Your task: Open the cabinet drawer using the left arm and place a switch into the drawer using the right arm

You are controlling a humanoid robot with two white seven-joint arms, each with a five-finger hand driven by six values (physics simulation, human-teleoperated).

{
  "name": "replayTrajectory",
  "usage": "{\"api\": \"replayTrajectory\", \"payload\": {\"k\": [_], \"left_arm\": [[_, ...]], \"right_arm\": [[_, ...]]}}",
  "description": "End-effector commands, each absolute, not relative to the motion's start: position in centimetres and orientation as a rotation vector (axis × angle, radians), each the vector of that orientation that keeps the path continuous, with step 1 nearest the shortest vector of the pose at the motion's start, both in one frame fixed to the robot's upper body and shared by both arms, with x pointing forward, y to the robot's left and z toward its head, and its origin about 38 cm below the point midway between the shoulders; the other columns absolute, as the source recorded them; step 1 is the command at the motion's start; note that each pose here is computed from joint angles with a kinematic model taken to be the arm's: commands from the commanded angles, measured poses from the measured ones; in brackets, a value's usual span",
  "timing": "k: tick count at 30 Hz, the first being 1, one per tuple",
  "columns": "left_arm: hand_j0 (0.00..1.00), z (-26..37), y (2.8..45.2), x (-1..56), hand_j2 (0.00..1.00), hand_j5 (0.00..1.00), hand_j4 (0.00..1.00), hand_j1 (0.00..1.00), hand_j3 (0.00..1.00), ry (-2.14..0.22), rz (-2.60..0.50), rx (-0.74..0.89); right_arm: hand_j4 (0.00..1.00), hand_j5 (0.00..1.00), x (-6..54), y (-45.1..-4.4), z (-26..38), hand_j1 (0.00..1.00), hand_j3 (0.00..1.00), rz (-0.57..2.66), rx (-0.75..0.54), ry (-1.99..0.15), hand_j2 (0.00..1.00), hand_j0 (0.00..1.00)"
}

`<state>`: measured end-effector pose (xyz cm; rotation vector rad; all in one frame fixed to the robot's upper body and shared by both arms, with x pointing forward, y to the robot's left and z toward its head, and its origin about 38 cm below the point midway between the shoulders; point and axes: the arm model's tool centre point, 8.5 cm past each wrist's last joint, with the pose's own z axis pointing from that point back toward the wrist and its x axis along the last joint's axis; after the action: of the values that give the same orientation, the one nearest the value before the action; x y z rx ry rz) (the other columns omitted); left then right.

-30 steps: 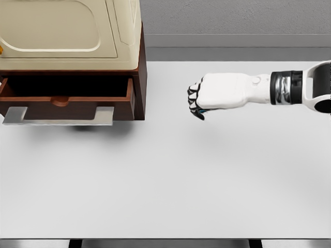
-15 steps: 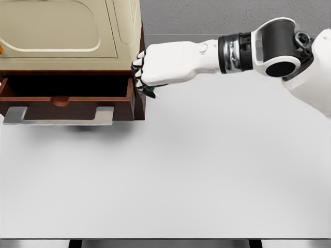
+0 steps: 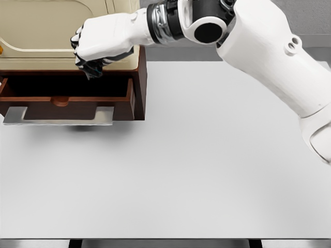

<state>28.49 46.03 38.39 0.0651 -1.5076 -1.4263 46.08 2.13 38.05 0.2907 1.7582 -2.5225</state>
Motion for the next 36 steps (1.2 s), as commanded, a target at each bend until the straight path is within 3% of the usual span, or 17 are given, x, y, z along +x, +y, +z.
{"api": "replayTrajectory", "payload": {"k": [1, 16, 17, 18, 19, 20, 21, 36], "left_arm": [[1.0, 38.4, 46.1, 28.5, 1.0, 1.0, 1.0, 1.0, 1.0, -1.51, -1.418, 0.061], [1.0, 38.4, 46.1, 28.5, 1.0, 1.0, 1.0, 1.0, 1.0, -1.51, -1.418, 0.061], [1.0, 38.4, 46.1, 28.5, 1.0, 1.0, 1.0, 1.0, 1.0, -1.51, -1.418, 0.061], [1.0, 38.4, 46.1, 28.5, 1.0, 1.0, 1.0, 1.0, 1.0, -1.51, -1.418, 0.061], [1.0, 38.4, 46.1, 28.5, 1.0, 1.0, 1.0, 1.0, 1.0, -1.51, -1.418, 0.061], [1.0, 38.4, 46.1, 28.5, 1.0, 1.0, 1.0, 1.0, 1.0, -1.509, -1.419, 0.061], [1.0, 38.4, 46.1, 28.5, 1.0, 1.0, 1.0, 1.0, 1.0, -1.51, -1.418, 0.061], [1.0, 38.3, 46.1, 28.5, 1.0, 1.0, 1.0, 1.0, 1.0, -1.508, -1.419, 0.061]], "right_arm": [[0.26, 0.26, 47.3, 3.2, 36.9, 0.26, 0.26, -2.579, 0.26, 1.781, 0.26, 0.26], [0.28, 0.28, 47.7, 5.4, 35.3, 0.28, 0.28, -2.642, 0.228, 1.728, 0.28, 0.28], [0.33, 0.33, 47.7, 5.4, 35.3, 0.33, 0.33, -2.642, 0.228, 1.728, 0.33, 0.33], [0.44, 0.44, 47.7, 5.4, 35.3, 0.44, 0.44, -2.642, 0.23, 1.726, 0.44, 0.44], [0.62, 0.62, 47.7, 5.4, 35.3, 0.62, 0.62, -2.643, 0.233, 1.723, 0.62, 0.62], [0.91, 0.91, 47.7, 5.4, 35.2, 0.91, 0.91, -2.645, 0.242, 1.716, 0.91, 0.91], [0.98, 0.98, 47.8, 5.4, 35.3, 0.98, 0.98, -2.642, 0.243, 1.72, 0.98, 0.98], [1.0, 1.0, 47.7, 5.3, 35.7, 1.0, 1.0, -2.634, 0.248, 1.727, 1.0, 1.0]]}}
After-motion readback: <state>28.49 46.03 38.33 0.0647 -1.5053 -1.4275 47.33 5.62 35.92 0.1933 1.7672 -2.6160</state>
